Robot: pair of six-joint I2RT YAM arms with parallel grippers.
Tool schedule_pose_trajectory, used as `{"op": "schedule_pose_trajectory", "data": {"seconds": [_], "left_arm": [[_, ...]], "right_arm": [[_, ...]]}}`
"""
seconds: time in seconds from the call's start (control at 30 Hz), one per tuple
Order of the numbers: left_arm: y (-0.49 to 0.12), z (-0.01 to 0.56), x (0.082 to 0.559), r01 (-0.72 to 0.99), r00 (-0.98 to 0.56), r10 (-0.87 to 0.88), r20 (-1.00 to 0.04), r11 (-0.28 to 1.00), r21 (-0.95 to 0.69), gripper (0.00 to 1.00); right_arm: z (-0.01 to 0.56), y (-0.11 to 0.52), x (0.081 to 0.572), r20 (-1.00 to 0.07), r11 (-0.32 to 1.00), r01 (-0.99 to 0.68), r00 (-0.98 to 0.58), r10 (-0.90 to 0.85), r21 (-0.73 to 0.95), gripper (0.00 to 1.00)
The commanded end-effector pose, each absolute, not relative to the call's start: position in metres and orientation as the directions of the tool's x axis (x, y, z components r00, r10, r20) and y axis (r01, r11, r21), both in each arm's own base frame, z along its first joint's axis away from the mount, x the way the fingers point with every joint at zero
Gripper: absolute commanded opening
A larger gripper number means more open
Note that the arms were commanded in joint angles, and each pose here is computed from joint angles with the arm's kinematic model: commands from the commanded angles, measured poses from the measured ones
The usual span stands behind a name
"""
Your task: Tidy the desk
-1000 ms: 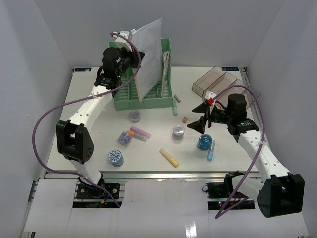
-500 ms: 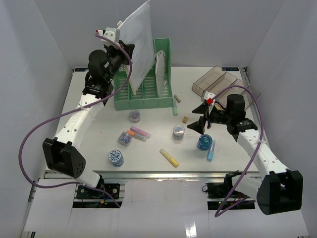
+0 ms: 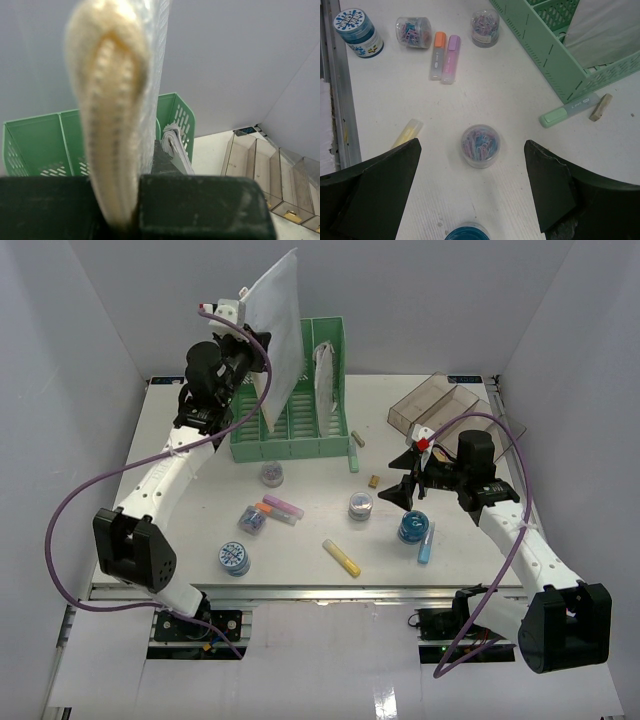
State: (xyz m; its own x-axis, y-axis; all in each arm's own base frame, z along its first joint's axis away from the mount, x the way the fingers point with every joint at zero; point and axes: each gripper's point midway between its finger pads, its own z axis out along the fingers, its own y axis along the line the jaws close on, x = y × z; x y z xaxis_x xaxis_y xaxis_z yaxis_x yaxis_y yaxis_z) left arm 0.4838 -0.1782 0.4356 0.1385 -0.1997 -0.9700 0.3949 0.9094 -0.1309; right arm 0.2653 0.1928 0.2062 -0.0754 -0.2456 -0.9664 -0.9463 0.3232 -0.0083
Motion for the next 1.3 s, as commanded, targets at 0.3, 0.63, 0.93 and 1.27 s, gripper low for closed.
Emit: {"op": "schedule_pose_trajectory", "data": {"seconds": [0.3,0.63,0.93,1.27], "left_arm": [[-0.212,0.422,0.520,0.417,0.165,-0.250,-0.954,0.894,-0.163,0.00],[-0.225,0.388,0.545,0.367,0.172,-0.250,-0.953,0.914,-0.174,0.00],[-0.230,0.394,0.555,0.353,0.217,-0.229,-0.949,0.925,-0.142,0.00],[-0.235,0.351,0.555,0.366,0.158,-0.188,-0.969,0.923,-0.119,0.00]], "right_arm": [[0.209,0.192,0.271,-0.968,0.327,-0.944,-0.041,-0.246,-0.043,0.90],[0.208,0.191,0.270,-0.969,0.325,-0.945,-0.042,-0.245,-0.042,0.90],[0.208,0.191,0.270,-0.968,0.323,-0.945,-0.039,-0.247,-0.045,0.90],[0.207,0.189,0.271,-0.967,0.328,-0.943,-0.036,-0.251,-0.050,0.90]]}}
